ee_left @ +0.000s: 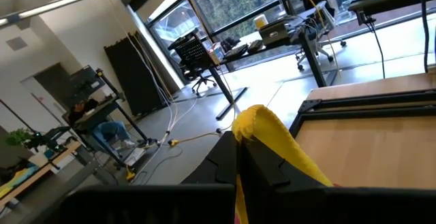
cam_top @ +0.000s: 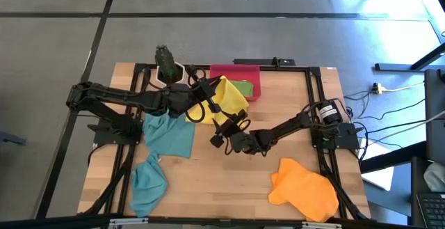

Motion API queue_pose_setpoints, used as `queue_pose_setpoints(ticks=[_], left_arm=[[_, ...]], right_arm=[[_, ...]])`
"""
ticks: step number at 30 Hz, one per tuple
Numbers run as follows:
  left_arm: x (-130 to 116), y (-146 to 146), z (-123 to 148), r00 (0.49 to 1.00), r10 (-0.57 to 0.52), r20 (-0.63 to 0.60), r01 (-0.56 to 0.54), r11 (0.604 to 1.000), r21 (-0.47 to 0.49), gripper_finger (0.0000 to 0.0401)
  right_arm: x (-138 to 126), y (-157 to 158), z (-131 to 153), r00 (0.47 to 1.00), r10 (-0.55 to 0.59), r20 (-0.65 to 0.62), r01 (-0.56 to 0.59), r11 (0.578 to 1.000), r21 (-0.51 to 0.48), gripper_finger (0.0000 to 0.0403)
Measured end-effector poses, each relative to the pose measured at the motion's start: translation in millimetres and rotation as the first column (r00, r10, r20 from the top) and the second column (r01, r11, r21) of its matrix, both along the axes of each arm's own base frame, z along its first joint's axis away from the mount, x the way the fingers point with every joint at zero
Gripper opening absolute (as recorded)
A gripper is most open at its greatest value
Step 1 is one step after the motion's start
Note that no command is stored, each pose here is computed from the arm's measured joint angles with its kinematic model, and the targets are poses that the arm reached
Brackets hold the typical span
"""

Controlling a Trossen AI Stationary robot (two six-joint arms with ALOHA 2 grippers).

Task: Fold microfiber towels
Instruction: Fold the yellow microfiber towel

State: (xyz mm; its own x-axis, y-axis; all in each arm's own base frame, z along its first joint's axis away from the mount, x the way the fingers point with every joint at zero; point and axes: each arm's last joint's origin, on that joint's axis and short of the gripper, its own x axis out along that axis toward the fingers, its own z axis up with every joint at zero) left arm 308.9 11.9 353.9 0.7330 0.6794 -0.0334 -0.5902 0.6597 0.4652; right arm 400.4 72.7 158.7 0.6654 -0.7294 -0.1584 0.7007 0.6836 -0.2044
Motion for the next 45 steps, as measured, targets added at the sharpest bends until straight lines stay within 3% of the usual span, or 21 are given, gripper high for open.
queue_pose_setpoints(ticks=[5,13,21,31,37,45], left_arm=[[0,0,0,1.0,0.0,-0.001,0.0,1.0,0.001,0.0],[0,0,-4,0.999,0.0,-0.046,0.0,1.0,0.002,0.0],[-1,-8,-13,0.989,-0.027,-0.147,0.028,1.0,0.006,0.0],[-13,-27,-3,0.983,-0.105,-0.149,0.109,0.994,0.02,0.0],[-36,-40,16,0.984,-0.159,-0.084,0.159,0.987,-0.003,0.0],[-52,-74,14,0.958,-0.273,-0.089,0.266,0.96,-0.082,0.0]], right_arm=[[-2,-2,-5,0.999,-0.01,-0.051,0.01,1.0,-0.004,0.016],[-9,9,-12,0.981,0.019,-0.194,-0.031,0.998,-0.054,0.0011],[-40,32,18,0.952,0.039,-0.303,-0.061,0.996,-0.065,0.0005],[-104,37,96,0.953,0.01,-0.303,-0.048,0.992,-0.117,0.0002],[-138,41,140,0.967,0.107,-0.232,-0.132,0.987,-0.093,0.0001],[-167,63,162,0.919,0.354,-0.174,-0.358,0.934,0.012,0.0001]])
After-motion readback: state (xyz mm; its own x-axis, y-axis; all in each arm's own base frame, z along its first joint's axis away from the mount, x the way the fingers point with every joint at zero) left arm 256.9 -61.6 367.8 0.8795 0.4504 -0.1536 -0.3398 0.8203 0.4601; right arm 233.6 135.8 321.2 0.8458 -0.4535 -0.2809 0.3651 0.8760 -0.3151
